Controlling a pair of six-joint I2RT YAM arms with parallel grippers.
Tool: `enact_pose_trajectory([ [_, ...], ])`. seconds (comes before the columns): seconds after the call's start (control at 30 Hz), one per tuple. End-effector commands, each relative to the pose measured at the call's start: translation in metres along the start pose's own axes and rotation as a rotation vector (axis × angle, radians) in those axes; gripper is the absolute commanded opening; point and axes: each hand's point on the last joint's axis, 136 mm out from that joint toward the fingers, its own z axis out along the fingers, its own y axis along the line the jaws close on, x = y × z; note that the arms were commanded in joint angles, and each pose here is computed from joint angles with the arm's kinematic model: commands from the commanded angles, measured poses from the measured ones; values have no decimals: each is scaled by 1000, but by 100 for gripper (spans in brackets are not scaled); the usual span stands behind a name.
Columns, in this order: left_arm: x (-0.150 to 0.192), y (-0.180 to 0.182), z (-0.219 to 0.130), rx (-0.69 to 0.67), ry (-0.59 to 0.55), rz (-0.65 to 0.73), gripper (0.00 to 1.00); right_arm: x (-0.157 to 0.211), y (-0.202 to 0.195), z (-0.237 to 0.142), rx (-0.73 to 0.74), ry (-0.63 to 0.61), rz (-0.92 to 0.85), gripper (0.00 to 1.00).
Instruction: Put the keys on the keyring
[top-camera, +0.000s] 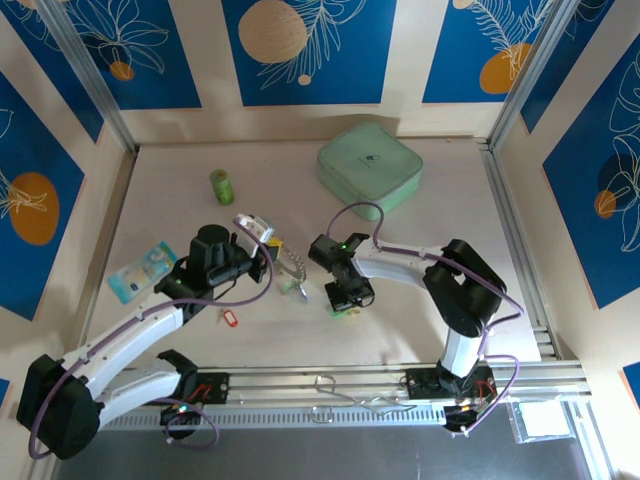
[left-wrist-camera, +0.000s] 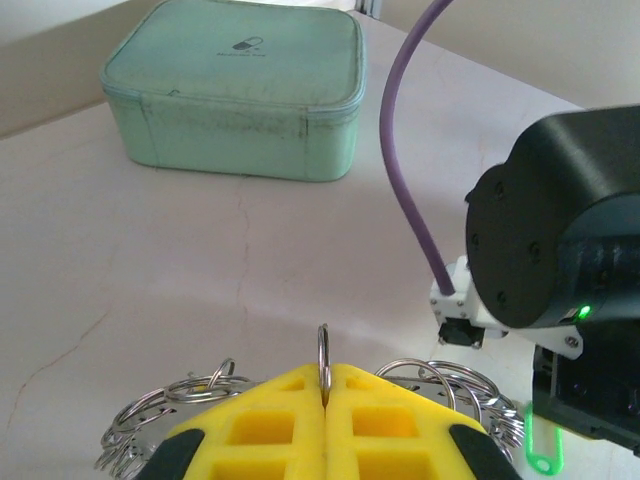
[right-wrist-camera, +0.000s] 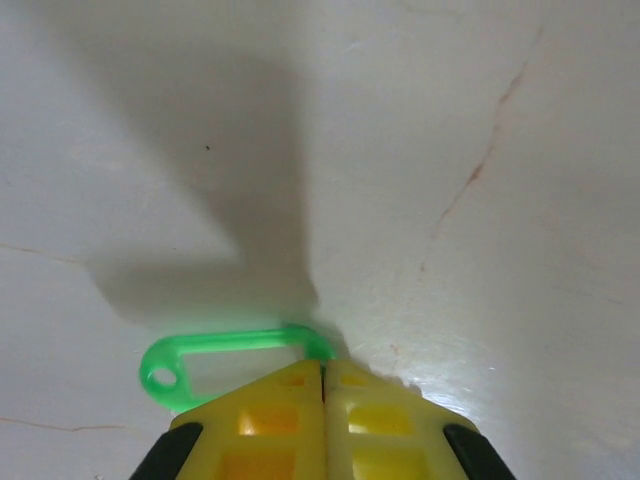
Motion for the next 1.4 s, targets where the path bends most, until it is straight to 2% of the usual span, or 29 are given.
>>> enact_pose_trajectory([
  [0.0, -28, -1, -12, -16, -75, 49, 0, -11, -1, -37, -21, -140, -37, 0],
  [0.23, -37, -4, -23, -14, -102, 92, 0, -37, -1, -99, -65, -462, -168, 0],
  [0.33, -40, -6, -25, -8, -111, 98, 0, -41, -1, -110, -68, -533, -223, 0],
  [0.43, -41, -5, -25, -10, -113, 87, 0, -40, -5, -96, -56, -483, -218, 0],
  [0.57, -36, -2, -23, -26, -99, 50, 0, -23, -12, -54, -30, -242, -129, 0],
  [0.67, -34, -2, -23, -26, -95, 36, 0, -20, -3, -42, -57, -229, -110, 0],
  [0.8, -33, -3, -23, -14, -90, 29, 0, -27, 6, -49, -98, -274, -110, 0],
  [1.0, -38, -10, -24, 24, -103, 41, 0, -46, 19, -93, -173, -489, -204, 0],
  [1.23, -41, -29, -26, 132, -113, 41, 0, -53, 47, -174, -372, -859, -480, 0],
  [1.37, -42, -46, -29, 235, -109, 29, 0, -47, 55, -215, -487, -1017, -623, 0],
])
